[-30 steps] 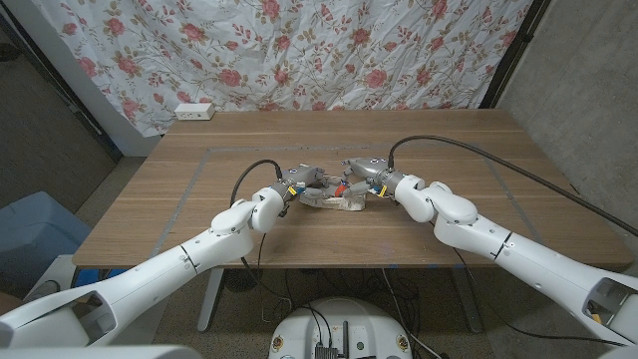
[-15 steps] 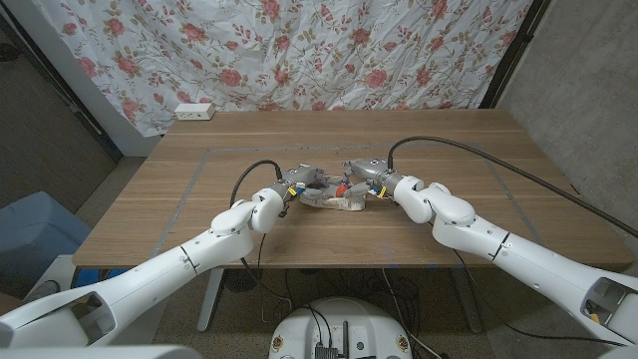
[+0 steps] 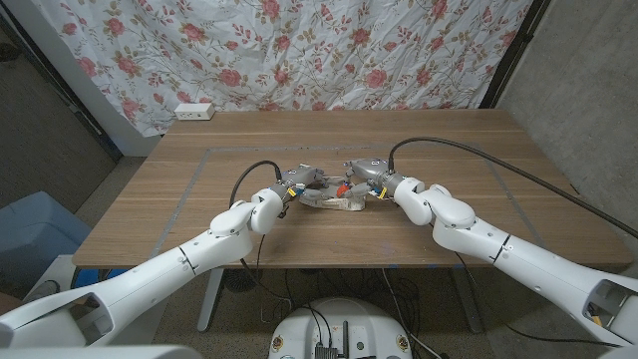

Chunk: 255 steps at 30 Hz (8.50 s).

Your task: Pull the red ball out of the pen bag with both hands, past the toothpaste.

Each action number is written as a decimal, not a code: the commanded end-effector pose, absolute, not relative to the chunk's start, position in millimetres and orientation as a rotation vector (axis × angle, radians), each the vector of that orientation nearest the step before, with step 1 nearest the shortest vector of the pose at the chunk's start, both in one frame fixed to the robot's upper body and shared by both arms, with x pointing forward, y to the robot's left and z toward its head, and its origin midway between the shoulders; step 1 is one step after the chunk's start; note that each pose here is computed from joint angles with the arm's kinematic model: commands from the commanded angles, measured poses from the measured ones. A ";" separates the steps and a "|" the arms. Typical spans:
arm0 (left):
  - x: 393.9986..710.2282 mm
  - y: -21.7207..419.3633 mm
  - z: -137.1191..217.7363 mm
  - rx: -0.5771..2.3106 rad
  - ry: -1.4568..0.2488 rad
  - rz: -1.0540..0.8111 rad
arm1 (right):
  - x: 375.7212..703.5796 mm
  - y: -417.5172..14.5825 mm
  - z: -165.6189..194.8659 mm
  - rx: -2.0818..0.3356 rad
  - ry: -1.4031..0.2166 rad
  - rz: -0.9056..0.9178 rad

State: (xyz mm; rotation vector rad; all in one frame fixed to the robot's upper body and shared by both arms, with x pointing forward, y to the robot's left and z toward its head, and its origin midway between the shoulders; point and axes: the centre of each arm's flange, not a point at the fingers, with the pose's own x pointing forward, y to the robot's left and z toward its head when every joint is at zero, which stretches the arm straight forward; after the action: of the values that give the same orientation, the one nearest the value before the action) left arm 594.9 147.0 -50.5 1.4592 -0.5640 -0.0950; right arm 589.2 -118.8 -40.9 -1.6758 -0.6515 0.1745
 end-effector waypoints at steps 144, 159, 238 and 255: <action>585.6 225.2 -0.9 0.698 -0.533 0.071 | 585.7 -266.4 6.1 -1.437 -0.623 -0.167; 593.1 242.5 -9.7 0.534 -0.538 0.086 | 593.7 -271.7 -16.7 -1.475 -0.588 -0.176; 641.7 272.1 -31.2 0.323 -0.542 0.040 | 635.9 -299.7 -27.6 -1.399 -0.363 -0.012; 653.0 283.5 -34.8 0.280 -0.582 0.035 | 638.3 -297.5 -27.3 -1.196 -0.479 -0.092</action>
State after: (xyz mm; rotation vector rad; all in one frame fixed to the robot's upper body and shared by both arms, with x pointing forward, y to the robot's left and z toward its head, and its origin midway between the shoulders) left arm 646.4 277.6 -33.2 0.2901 -0.5638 0.0427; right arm 637.9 -297.5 -24.3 -1.3265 -0.4246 -0.0517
